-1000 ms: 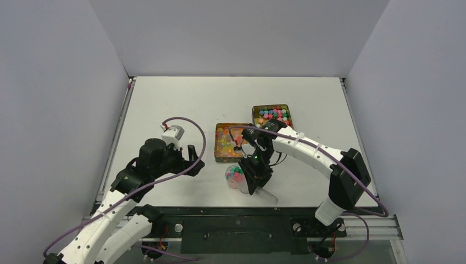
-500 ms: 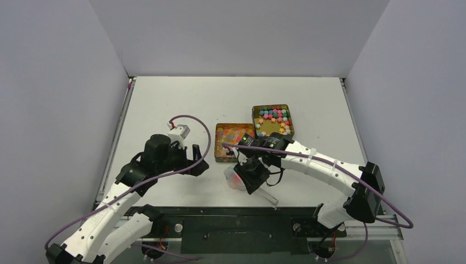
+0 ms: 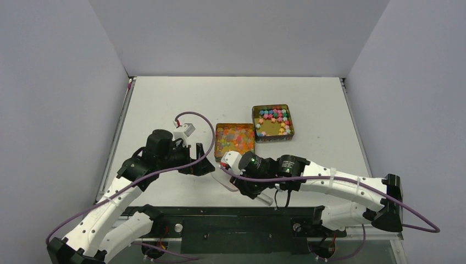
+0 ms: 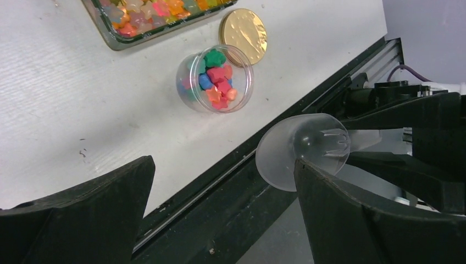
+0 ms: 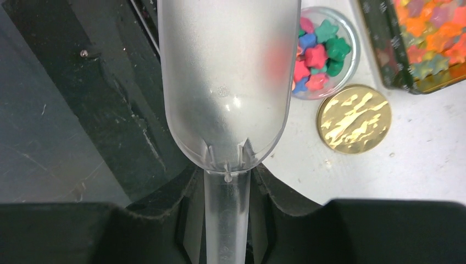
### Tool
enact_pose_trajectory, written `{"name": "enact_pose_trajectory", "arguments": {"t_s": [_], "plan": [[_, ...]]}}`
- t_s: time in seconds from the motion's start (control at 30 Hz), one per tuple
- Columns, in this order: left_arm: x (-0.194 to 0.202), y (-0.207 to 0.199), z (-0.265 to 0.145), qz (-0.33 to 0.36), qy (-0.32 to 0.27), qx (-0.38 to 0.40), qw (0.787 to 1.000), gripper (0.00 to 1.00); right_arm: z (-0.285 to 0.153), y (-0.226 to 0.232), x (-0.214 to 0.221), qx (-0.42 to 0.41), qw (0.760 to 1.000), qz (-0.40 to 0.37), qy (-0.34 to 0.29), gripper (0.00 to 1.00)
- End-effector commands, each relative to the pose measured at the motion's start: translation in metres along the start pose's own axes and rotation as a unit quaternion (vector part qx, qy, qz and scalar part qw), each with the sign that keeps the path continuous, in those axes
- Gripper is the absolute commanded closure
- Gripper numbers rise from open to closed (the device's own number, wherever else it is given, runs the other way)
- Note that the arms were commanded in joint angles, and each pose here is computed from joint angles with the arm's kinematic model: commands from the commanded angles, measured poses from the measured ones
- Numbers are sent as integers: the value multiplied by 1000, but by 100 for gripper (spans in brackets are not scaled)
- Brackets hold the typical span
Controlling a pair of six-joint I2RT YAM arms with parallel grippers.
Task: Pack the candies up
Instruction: Place the fake candies in the packing bottle, then scoop the fake candies from the storage box.
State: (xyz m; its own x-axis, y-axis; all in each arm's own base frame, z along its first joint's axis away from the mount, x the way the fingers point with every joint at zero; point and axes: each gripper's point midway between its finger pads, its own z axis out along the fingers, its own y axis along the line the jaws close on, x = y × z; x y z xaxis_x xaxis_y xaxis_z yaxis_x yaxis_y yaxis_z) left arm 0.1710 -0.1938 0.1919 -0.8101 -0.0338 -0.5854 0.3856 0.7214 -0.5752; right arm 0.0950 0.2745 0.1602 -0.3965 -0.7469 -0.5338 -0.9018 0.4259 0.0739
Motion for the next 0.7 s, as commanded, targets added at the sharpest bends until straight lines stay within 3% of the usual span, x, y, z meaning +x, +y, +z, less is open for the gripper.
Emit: {"name": "enact_pose_trajectory", "arguments": {"t_s": [0.0, 0.67], "plan": [[-9, -28, -13, 6, -1, 50, 999, 4, -7, -7, -32, 31, 995, -27, -86, 100], [2, -20, -9, 7, 32, 35, 999, 4, -31, 6, -47, 65, 976, -100, -185, 100]]}}
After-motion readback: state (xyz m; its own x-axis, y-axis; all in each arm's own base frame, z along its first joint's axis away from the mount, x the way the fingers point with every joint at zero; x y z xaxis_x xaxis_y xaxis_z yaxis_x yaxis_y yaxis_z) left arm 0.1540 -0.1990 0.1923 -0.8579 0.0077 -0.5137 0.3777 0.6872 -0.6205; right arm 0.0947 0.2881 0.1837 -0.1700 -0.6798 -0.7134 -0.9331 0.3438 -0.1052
